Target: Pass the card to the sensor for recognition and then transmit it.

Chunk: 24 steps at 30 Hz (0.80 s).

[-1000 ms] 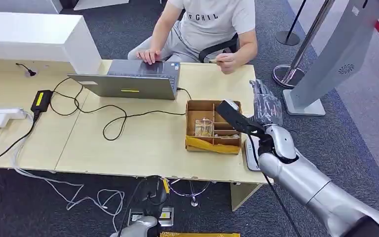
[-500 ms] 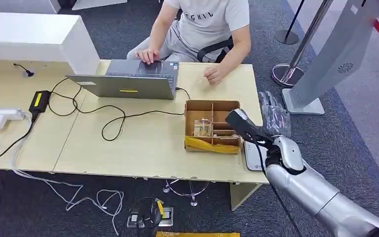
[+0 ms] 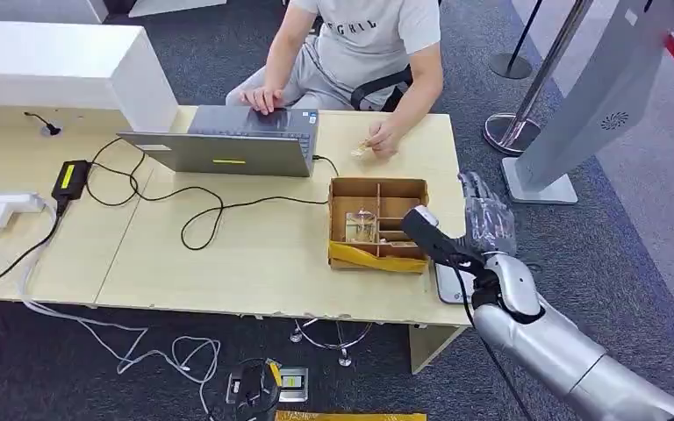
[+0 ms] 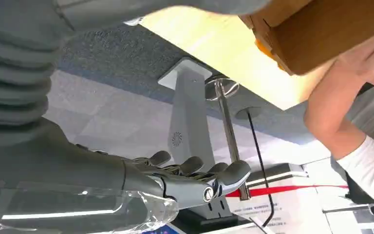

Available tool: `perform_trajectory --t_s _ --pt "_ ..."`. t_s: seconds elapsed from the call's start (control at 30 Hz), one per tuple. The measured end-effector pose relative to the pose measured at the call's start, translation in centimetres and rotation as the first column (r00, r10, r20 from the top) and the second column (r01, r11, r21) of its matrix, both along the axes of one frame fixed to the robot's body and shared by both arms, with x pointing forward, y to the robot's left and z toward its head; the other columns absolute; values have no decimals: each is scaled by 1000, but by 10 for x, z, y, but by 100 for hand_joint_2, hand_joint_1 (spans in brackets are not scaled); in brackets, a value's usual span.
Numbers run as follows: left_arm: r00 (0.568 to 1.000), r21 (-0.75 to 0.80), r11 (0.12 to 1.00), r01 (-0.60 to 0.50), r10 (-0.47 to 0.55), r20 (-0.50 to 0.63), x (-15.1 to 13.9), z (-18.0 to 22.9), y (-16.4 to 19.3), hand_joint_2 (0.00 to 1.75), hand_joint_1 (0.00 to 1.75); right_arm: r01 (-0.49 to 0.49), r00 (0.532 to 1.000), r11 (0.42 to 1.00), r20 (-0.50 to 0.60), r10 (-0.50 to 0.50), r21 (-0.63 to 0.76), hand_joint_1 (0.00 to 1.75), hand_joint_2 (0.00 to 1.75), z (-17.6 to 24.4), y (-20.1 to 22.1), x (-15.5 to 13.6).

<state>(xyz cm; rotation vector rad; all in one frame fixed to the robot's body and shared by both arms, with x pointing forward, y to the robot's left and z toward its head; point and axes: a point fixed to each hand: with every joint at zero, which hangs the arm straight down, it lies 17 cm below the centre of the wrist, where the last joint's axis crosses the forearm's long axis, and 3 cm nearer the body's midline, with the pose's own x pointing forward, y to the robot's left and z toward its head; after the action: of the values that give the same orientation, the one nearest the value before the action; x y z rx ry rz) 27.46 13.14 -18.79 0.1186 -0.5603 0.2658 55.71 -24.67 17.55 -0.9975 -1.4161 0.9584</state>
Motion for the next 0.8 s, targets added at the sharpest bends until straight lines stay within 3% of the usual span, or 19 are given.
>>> perform_trajectory --t_s 0.27,0.8 --pt "994 46 999 12 -17 105 15 10 7 0 0 -17 1000 1000 -18 16 -9 0 175 -15 4 -9" --pt "996 42 999 29 -32 84 12 8 4 0 0 -79 997 994 -17 78 -77 0 175 -37 24 -26"
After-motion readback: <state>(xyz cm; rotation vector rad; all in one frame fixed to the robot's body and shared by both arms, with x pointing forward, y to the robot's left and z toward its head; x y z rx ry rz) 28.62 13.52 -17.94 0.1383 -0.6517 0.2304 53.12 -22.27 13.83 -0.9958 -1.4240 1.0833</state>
